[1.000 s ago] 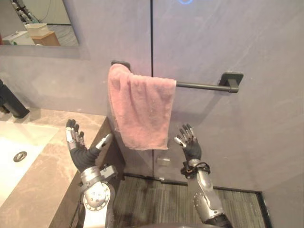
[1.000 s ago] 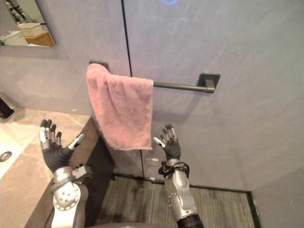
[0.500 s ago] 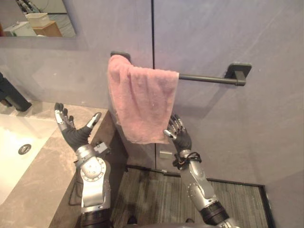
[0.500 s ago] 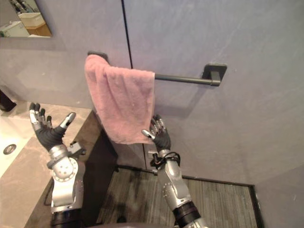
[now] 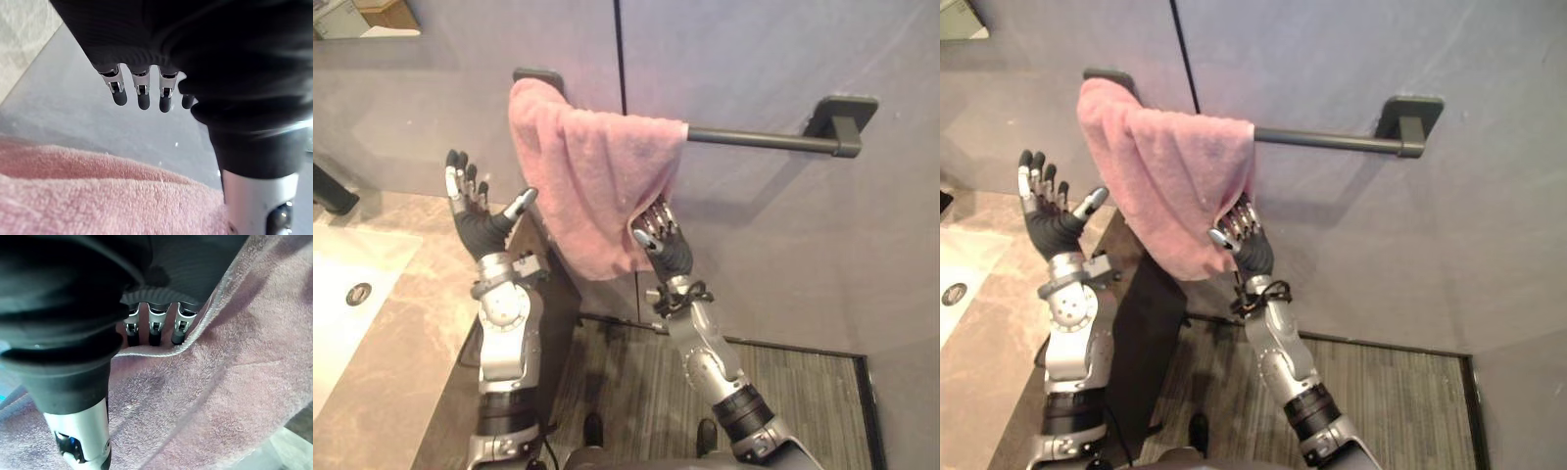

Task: Organize washtable

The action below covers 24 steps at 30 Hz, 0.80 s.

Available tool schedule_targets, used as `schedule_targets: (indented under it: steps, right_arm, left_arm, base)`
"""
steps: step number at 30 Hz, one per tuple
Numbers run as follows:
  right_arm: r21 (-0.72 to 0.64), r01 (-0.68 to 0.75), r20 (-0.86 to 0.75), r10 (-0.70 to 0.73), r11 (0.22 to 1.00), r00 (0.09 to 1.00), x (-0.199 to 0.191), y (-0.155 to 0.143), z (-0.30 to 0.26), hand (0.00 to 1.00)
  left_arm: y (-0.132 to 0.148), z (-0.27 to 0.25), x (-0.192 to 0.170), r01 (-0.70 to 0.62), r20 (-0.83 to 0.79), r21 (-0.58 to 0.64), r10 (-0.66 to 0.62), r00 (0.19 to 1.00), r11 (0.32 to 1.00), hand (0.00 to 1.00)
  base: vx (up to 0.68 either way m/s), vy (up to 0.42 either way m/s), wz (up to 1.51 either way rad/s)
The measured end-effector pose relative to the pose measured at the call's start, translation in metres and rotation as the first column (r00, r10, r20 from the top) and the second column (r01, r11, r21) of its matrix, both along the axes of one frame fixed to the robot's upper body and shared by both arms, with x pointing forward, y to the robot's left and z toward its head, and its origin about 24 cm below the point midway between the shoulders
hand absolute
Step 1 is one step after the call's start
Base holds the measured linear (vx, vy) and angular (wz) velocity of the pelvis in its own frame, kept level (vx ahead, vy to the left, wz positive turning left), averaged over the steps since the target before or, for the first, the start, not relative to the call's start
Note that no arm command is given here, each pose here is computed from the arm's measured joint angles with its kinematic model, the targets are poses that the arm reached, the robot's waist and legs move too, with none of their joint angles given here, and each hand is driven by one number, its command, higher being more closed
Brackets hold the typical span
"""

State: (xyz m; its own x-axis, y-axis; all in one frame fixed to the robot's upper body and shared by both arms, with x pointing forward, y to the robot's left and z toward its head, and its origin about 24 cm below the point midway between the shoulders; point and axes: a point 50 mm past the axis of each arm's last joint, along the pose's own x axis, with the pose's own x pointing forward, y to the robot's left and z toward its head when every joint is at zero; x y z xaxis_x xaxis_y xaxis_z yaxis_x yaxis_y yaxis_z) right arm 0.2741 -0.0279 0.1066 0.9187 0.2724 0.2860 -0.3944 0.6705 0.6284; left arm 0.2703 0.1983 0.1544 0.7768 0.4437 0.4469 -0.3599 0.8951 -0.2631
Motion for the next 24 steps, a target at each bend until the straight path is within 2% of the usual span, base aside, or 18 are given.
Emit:
schedule_targets:
  steps: [3, 17, 20, 24]
  right_arm:
    - [0.04, -0.011, 0.032, 0.009, 0.999, 0.999, -0.002, 0.001, 0.01, 0.0]
    - [0.202, -0.072, -0.008, 0.075, 0.977, 0.997, -0.001, -0.001, 0.008, 0.0]
    - [0.265, -0.091, -0.038, 0.105, 0.96, 0.994, -0.004, -0.004, -0.001, 0.0]
    - [0.267, -0.082, -0.102, 0.113, 0.96, 0.988, -0.014, -0.012, -0.022, 0.0]
  left_arm:
    - [-0.003, 0.0, 0.001, 0.017, -0.001, -0.002, -0.017, 1.0, 1.0, 0.0]
    - [-0.008, -0.005, 0.0, 0.021, -0.012, -0.037, -0.021, 1.0, 0.999, 0.0]
    - [-0.009, -0.006, 0.0, 0.023, -0.013, -0.042, -0.024, 1.0, 0.999, 0.0]
    - [-0.008, -0.008, -0.001, 0.025, -0.02, -0.039, -0.025, 0.999, 0.999, 0.0]
  base:
    - [0.0, 0.001, -0.02]
    - [0.0, 0.0, 0.0]
    - [0.0, 0.0, 0.0]
    - [0.0, 0.0, 0.0]
